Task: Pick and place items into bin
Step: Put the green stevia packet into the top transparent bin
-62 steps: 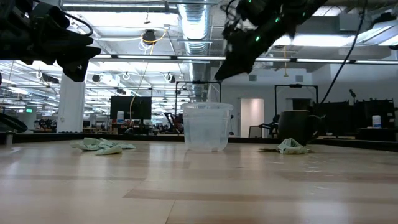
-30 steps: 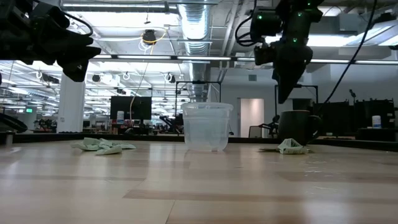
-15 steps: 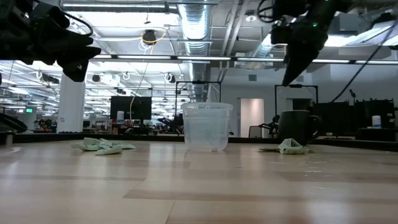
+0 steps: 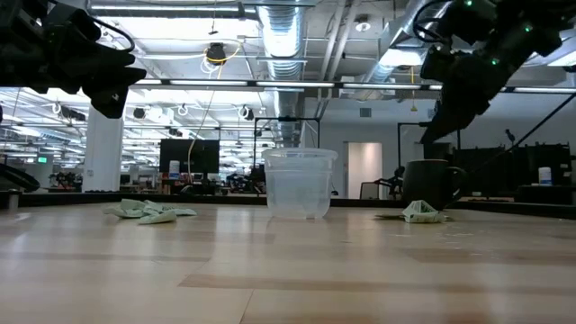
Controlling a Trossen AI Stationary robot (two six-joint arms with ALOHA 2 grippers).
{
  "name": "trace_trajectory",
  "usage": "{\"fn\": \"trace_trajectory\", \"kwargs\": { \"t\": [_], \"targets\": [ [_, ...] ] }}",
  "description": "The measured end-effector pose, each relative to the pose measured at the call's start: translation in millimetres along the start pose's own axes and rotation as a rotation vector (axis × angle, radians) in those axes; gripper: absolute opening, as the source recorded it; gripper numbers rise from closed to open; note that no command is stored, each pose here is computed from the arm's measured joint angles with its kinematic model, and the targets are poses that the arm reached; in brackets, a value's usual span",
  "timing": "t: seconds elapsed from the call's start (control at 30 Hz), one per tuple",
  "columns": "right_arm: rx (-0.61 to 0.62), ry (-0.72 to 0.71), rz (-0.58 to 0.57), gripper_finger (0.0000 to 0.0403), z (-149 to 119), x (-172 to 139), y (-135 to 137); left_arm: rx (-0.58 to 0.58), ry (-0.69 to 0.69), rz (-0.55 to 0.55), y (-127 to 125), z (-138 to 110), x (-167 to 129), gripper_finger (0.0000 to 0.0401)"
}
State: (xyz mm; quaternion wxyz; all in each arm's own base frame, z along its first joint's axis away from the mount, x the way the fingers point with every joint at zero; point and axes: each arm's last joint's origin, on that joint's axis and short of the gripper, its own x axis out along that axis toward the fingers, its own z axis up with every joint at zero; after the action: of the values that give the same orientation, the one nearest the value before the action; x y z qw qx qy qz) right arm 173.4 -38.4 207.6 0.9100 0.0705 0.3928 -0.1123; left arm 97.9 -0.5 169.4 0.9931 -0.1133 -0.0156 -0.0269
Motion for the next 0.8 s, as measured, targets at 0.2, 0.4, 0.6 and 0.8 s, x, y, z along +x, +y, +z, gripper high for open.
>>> {"fn": "trace_trajectory", "kwargs": {
  "t": [0.2, 0.4, 0.6, 0.8],
  "targets": [
    [-0.029, 0.047, 0.023, 0.0091, -6, 14, 7, 0.0, 0.0, 0.0, 0, 0, 0, 0.0114],
    [-0.085, 0.112, 0.059, 0.0091, -9, 30, 19, 0.0, 0.0, 0.0, 0, 0, 0, 0.0114],
    [-0.133, 0.184, 0.088, 0.0091, -16, 46, 31, 0.0, 0.0, 0.0, 0, 0, 0, 0.0114],
    [-0.147, 0.24, 0.094, 0.0091, -21, 56, 36, 0.0, 0.0, 0.0, 0, 0, 0, 0.0114]
  ]
}}
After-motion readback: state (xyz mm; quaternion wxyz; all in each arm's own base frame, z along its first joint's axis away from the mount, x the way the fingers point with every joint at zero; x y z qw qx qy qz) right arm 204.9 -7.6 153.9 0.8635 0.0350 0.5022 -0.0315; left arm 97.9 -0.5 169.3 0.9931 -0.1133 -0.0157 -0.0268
